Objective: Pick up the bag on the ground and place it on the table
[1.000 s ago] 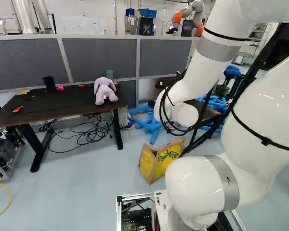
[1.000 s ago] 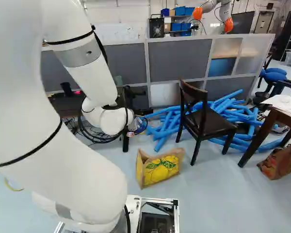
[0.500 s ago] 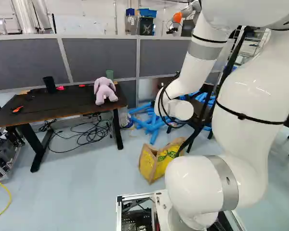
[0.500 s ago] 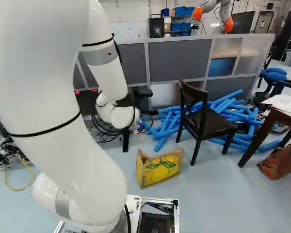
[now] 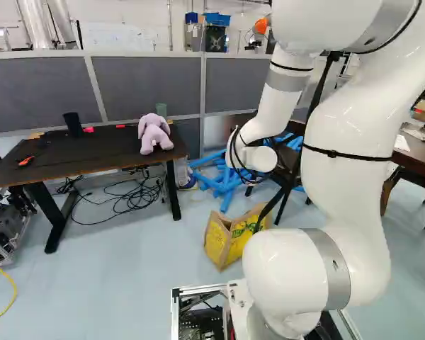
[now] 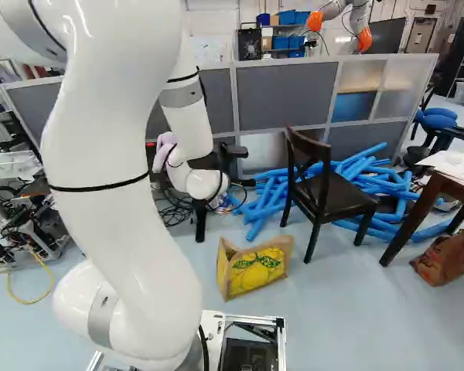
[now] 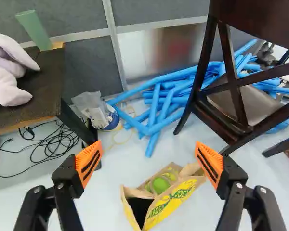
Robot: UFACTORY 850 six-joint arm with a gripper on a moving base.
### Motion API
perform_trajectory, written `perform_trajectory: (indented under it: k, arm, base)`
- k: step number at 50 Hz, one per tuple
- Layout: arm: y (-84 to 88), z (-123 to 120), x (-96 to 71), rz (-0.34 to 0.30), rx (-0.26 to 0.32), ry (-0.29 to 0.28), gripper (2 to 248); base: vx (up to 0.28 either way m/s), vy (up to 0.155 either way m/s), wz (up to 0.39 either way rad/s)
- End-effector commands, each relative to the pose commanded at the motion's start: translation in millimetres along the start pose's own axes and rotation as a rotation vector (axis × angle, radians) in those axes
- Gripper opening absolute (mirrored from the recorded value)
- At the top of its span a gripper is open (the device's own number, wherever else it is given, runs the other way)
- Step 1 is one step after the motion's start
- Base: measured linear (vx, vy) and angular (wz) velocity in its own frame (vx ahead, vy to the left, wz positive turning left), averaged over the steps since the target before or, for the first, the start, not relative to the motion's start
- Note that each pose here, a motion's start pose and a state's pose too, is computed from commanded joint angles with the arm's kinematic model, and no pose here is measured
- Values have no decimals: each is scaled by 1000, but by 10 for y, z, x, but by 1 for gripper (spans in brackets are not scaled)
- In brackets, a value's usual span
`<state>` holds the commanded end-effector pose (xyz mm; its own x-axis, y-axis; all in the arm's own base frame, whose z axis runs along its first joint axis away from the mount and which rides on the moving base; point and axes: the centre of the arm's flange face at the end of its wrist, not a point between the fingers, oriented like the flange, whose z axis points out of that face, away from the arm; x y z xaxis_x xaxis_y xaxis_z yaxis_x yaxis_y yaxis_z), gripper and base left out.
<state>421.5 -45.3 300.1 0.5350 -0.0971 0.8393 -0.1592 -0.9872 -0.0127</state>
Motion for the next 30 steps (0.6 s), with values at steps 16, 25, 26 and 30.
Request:
perform_trajectory:
  k: [16,25,26,30]
  arm:
    - [28,272,-73,11,-15,-48,247]
    - [53,415,-124,18,-25,-74,247]
    - [56,431,-130,18,-26,-77,247]
    - [69,496,-156,22,-30,-89,247]
  base:
    - [0,0,0]
    - [0,0,0]
    - [0,0,0]
    - [0,0,0]
